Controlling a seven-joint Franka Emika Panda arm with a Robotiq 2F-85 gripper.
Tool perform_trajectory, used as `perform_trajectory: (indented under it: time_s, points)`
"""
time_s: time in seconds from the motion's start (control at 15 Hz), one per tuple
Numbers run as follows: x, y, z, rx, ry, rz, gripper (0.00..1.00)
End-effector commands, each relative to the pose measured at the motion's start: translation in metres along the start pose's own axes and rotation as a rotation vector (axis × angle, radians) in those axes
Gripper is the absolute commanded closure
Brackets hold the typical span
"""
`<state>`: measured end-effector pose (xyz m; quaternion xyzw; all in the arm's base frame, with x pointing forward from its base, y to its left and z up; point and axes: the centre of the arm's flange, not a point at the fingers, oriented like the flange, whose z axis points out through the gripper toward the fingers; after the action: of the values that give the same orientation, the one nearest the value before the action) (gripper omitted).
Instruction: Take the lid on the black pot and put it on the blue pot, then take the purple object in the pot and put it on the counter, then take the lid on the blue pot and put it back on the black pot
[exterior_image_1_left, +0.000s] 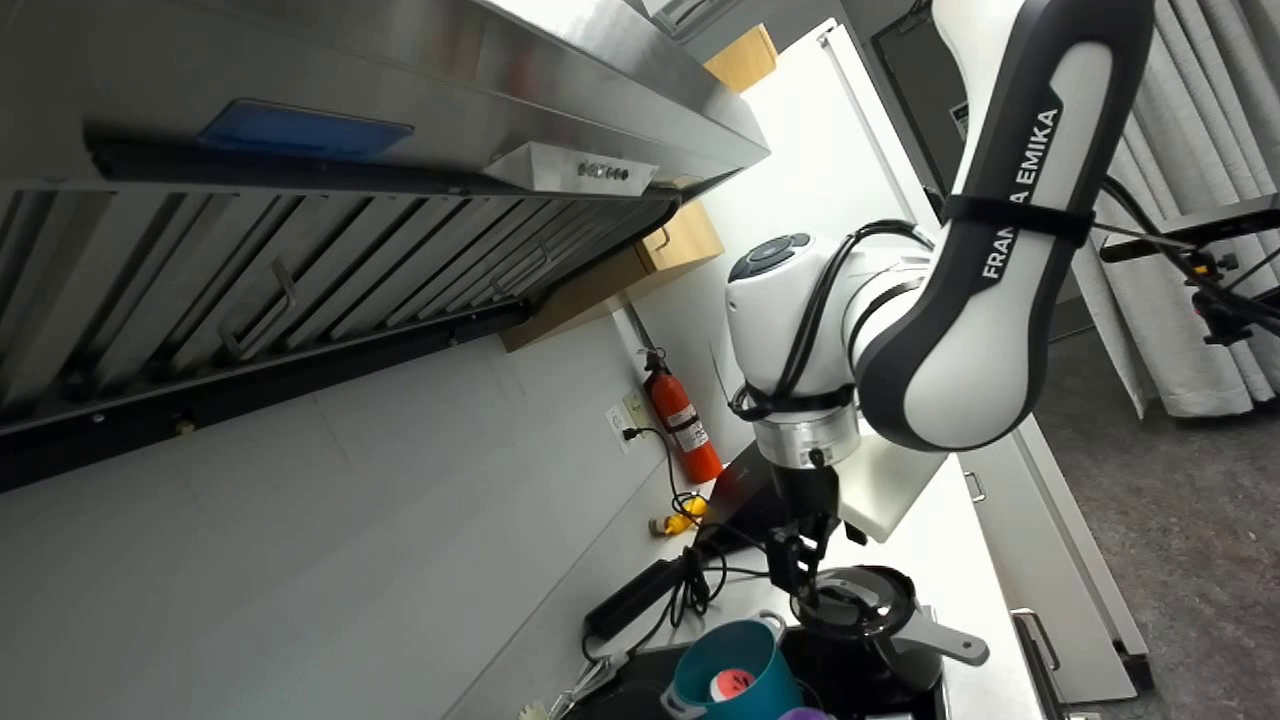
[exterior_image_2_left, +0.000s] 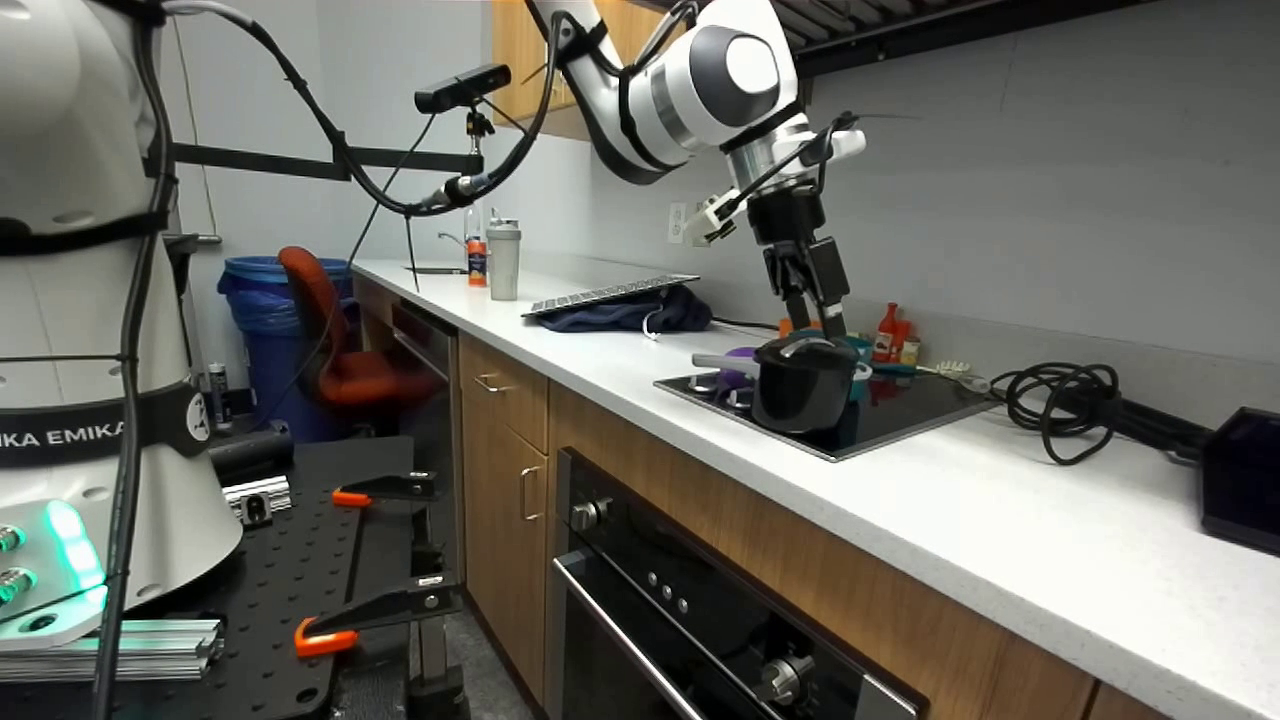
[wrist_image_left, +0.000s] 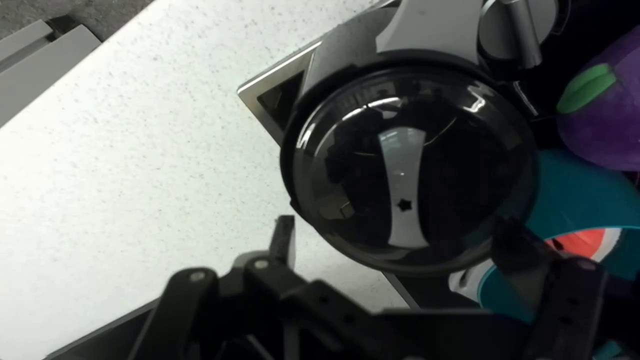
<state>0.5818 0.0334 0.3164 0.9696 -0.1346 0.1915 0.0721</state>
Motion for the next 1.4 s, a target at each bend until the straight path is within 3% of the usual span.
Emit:
perform_trajectory:
  time_s: [0.0, 0.33, 0.93, 1.33]
  points:
    - [-0.013, 0.004, -0.02, 0.011, 0.034, 0.014, 0.0]
    - [-0.033, 0.007, -0.041, 0.001, 0.05, 0.008, 0.0]
    - [-0.105, -0.008, -0.079, -0.013, 0.065, 0.047, 0.0]
    - [-0.125, -0.008, -0.092, -0.033, 0.071, 0.088, 0.0]
